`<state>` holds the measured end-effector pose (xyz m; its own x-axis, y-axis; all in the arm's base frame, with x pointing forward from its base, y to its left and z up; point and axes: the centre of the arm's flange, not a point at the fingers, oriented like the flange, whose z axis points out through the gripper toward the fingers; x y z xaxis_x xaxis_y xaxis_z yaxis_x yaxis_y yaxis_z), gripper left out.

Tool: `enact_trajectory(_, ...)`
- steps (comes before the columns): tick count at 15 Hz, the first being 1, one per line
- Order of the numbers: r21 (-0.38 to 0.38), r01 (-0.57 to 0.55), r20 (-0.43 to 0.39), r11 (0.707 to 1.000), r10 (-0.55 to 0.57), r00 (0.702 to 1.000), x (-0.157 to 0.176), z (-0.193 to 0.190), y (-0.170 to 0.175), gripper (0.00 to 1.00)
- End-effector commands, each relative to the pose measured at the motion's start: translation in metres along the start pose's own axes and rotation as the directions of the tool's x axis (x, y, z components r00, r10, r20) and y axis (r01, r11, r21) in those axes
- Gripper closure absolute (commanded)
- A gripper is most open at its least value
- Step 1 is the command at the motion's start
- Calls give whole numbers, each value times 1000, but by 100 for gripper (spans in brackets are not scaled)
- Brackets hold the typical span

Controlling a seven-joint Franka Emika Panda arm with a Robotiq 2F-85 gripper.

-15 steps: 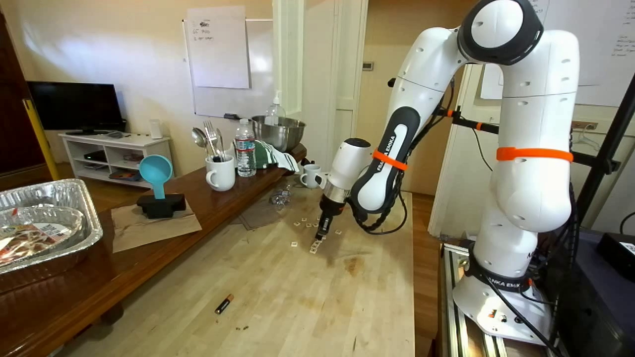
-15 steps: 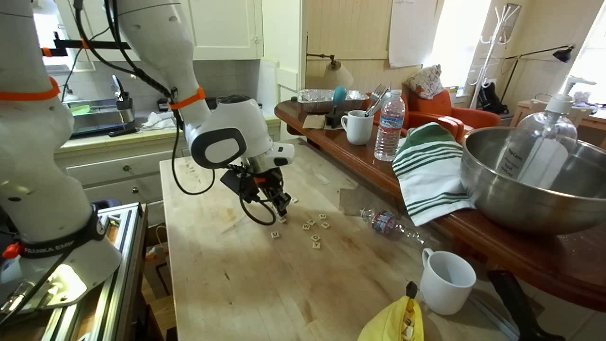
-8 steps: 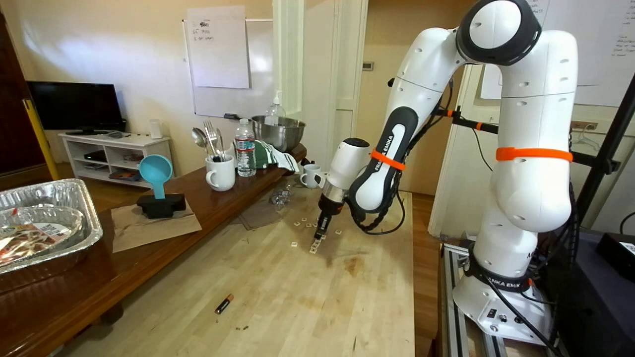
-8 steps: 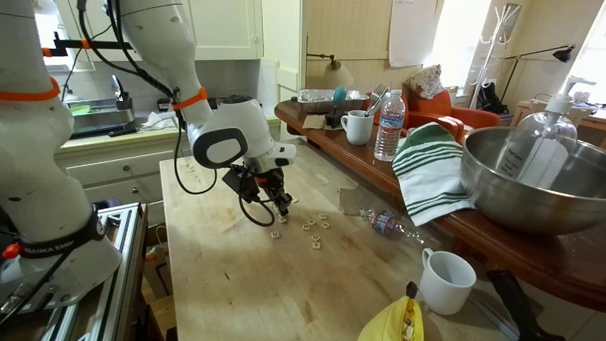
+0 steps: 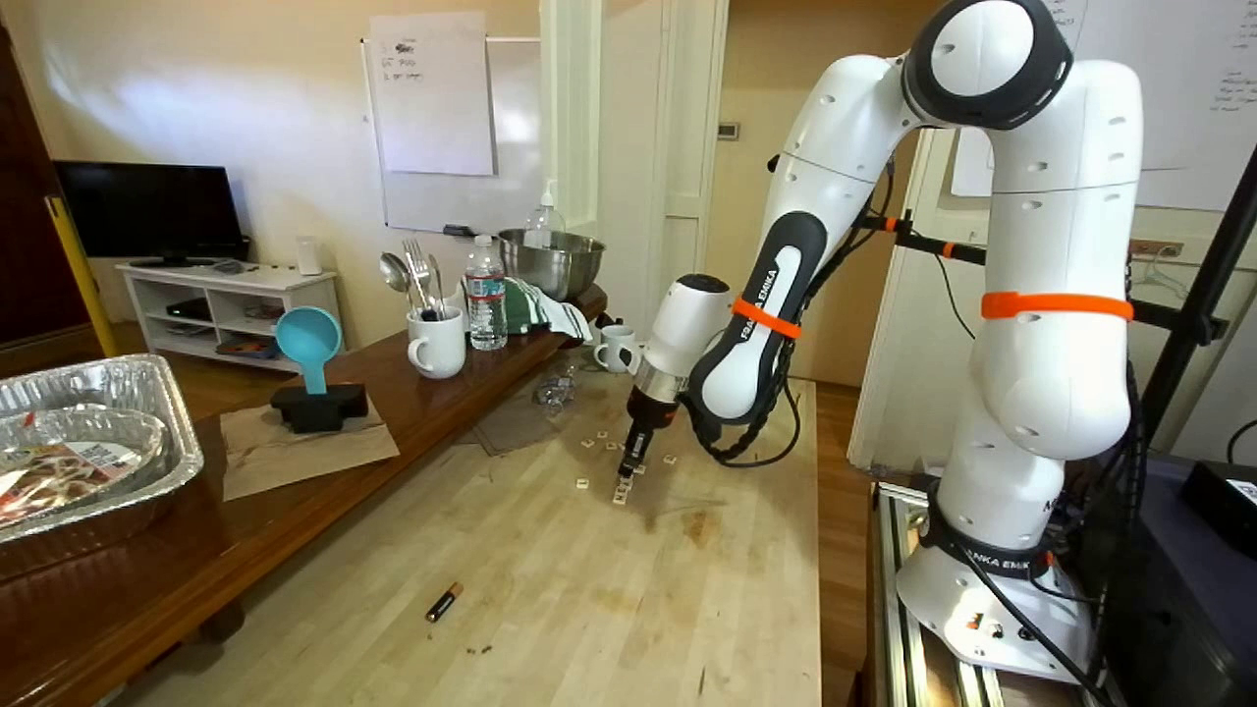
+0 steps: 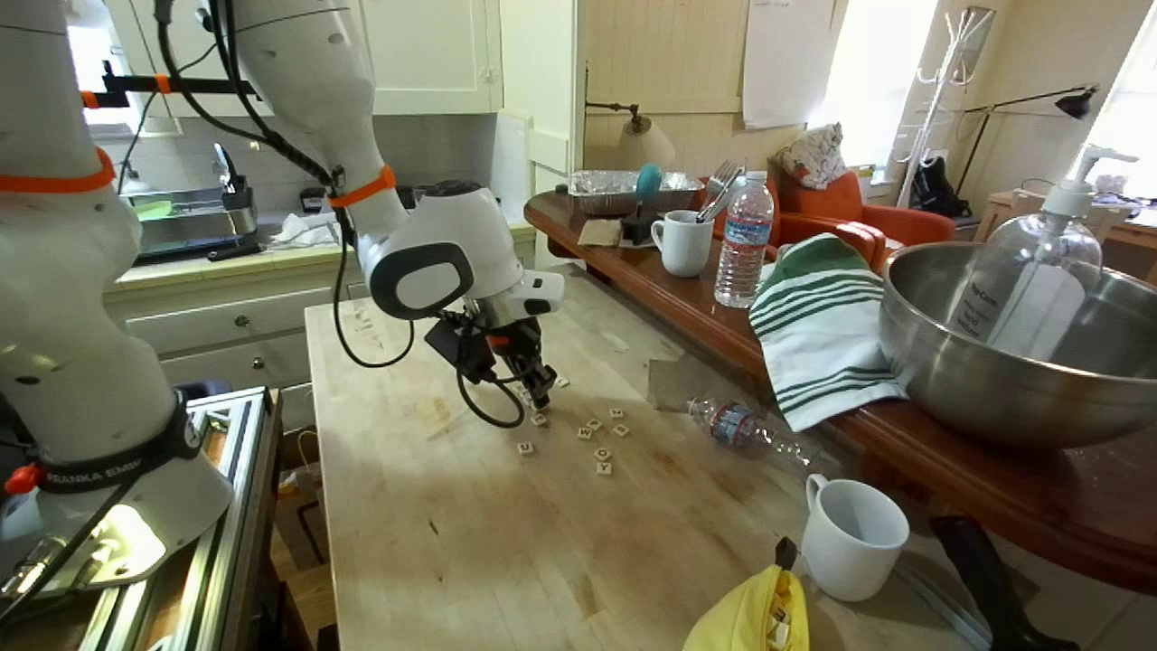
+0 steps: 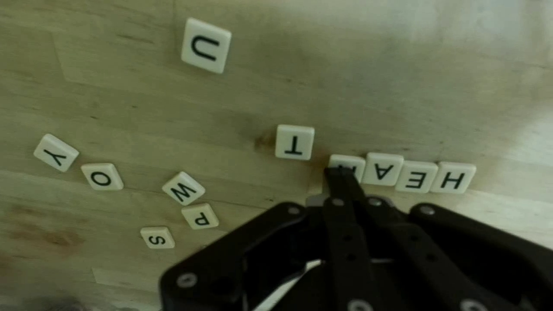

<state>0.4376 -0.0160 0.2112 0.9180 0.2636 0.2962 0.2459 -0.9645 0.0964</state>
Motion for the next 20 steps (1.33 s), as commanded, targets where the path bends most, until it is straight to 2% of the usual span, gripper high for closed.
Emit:
enact_trajectory(1, 14, -11, 32, 1000, 10, 999, -1, 11, 1, 100)
enact_trajectory(20, 4, 3, -1, 1000, -3, 1000, -2, -14, 8, 100)
